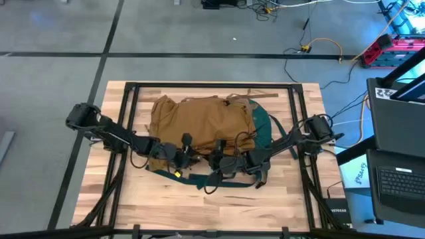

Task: Unpack backpack
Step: Open the brown backpack

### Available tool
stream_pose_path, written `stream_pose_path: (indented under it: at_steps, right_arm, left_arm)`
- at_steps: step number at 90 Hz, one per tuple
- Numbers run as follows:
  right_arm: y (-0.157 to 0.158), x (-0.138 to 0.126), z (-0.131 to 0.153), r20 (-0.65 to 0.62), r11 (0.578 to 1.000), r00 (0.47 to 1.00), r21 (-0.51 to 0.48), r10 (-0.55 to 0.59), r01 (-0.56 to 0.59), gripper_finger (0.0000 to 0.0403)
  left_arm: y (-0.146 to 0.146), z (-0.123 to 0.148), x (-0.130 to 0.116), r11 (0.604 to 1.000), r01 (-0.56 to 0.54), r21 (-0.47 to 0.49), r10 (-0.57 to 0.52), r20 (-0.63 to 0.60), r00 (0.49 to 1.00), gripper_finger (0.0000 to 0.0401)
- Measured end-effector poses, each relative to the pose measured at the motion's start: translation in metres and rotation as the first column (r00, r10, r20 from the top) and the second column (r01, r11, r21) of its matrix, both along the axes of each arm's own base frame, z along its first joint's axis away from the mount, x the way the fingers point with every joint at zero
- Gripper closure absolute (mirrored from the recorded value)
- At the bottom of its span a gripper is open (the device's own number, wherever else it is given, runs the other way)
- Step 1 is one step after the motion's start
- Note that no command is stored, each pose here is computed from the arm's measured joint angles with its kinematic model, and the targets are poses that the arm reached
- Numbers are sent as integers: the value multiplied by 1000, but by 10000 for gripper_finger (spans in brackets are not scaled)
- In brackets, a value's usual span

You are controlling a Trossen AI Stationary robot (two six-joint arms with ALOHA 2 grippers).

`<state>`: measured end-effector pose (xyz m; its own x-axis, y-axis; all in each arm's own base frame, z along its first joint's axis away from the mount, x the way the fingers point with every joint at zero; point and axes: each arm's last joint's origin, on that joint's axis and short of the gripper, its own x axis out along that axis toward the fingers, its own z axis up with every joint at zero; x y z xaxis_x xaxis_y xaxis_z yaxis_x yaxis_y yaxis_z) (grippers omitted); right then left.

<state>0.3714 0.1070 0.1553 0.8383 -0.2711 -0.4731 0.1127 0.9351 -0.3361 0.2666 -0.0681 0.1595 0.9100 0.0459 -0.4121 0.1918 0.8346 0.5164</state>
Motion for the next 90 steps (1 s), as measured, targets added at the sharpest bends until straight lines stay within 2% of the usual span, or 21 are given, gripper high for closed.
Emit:
stream_pose_path:
  at_steps: [21, 34, 48, 53, 77, 90]
  right_arm:
    - [0, 0, 0, -3, 1000, 1000, -1, 1, -1, 402]
    - [0, 0, 0, -4, 1000, 1000, 0, 2, -2, 402]
    - [0, 0, 0, -5, 1000, 1000, 2, 6, -6, 402]
    - [0, 0, 0, -5, 1000, 1000, 2, 7, -7, 402]
    - [0, 0, 0, -7, 1000, 1000, 0, 9, -9, 403]
    - [1, 4, 6, -22, 999, 1000, -38, -5, 4, 403]
  left_arm:
    - [-2, -7, -5, 998, -50, -24, 48, -76, 996, 215]
    - [3, -11, -6, 994, -106, -26, 102, -126, 987, 210]
    - [6, -13, -7, 993, -116, -12, 113, -140, 984, 215]
    - [7, -13, -6, 993, -120, -12, 117, -142, 983, 229]
    - [11, -15, -7, 991, -135, -1, 133, -160, 978, 379]
    - [11, -16, -8, 991, -137, 1, 135, -169, 976, 397]
